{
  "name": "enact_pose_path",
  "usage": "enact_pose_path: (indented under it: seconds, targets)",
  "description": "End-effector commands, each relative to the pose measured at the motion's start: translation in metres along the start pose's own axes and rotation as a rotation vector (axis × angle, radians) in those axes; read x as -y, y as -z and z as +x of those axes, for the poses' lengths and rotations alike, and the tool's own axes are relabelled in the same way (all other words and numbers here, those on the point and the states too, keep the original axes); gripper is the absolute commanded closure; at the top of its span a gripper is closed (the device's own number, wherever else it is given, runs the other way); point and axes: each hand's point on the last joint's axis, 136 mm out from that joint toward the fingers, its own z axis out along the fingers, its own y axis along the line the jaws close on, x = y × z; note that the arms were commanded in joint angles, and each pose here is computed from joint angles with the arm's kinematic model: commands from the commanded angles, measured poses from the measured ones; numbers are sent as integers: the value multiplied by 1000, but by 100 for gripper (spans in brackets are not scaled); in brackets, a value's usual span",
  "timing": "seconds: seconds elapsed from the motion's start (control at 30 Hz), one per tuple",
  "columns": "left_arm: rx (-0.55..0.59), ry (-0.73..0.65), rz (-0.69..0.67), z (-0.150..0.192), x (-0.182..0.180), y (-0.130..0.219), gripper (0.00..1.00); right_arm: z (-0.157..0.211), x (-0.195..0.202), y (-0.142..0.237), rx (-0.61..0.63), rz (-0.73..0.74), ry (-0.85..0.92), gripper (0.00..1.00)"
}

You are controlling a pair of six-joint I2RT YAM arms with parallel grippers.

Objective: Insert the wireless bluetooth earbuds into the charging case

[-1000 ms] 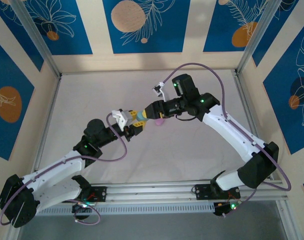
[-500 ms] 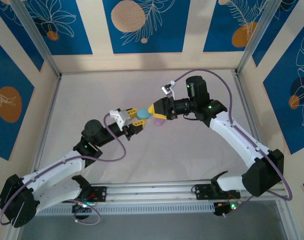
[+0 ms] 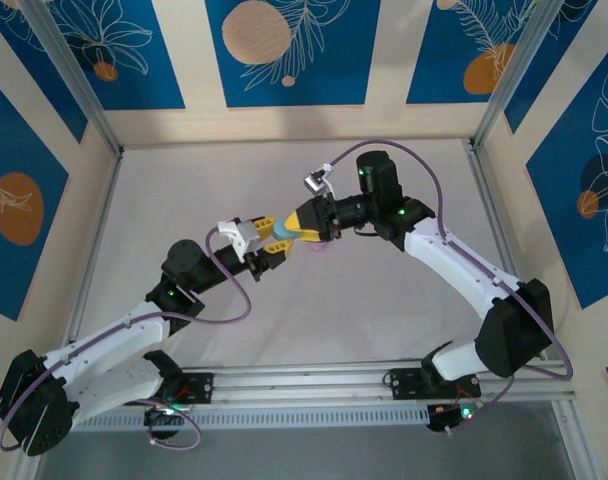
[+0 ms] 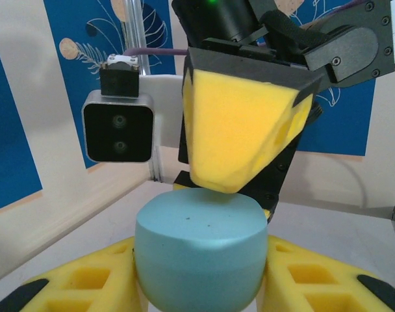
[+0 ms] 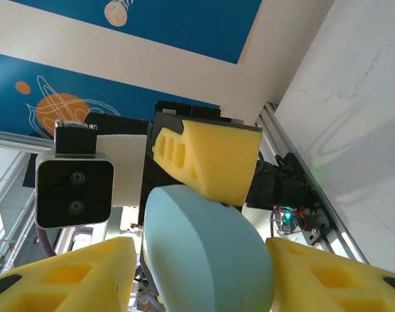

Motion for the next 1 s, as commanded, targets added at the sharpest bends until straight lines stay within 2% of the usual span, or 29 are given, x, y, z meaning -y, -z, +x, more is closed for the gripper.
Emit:
enact_pose_path:
  seconds: [0.0,0.1,0.3,0.37,0.5,0.57,0.67,0.77,0.87,0.97]
  targets:
    - [46,-28,34,-15,8,3,59,2,-2,-4,-34,-41,-20,49]
    - [40,-26,28,-14,7,3,58,2,-1,-3,-31,-41,-23,63]
    - [15,-32,-15,-7,0,3,51,1,3,4,7,-19,-23,80]
    - [-1,-30,-28,-3,-3,3,46,0,5,10,30,-13,-26,81]
    - [-26,-28,-42,4,-5,5,27,-4,9,19,89,3,-27,83]
    - [-32,-31,-52,5,-5,8,21,-6,17,26,131,27,-38,83]
    - [-22,-35,-101,1,-11,16,17,-9,51,38,212,113,-95,83]
    - [-12,-32,-178,-3,-21,25,14,-3,115,48,279,313,-225,83]
    - [-24,-17,-248,-4,-31,32,9,11,168,45,256,435,-330,82]
    - [-37,-11,-279,-3,-36,35,7,25,204,30,202,487,-392,81]
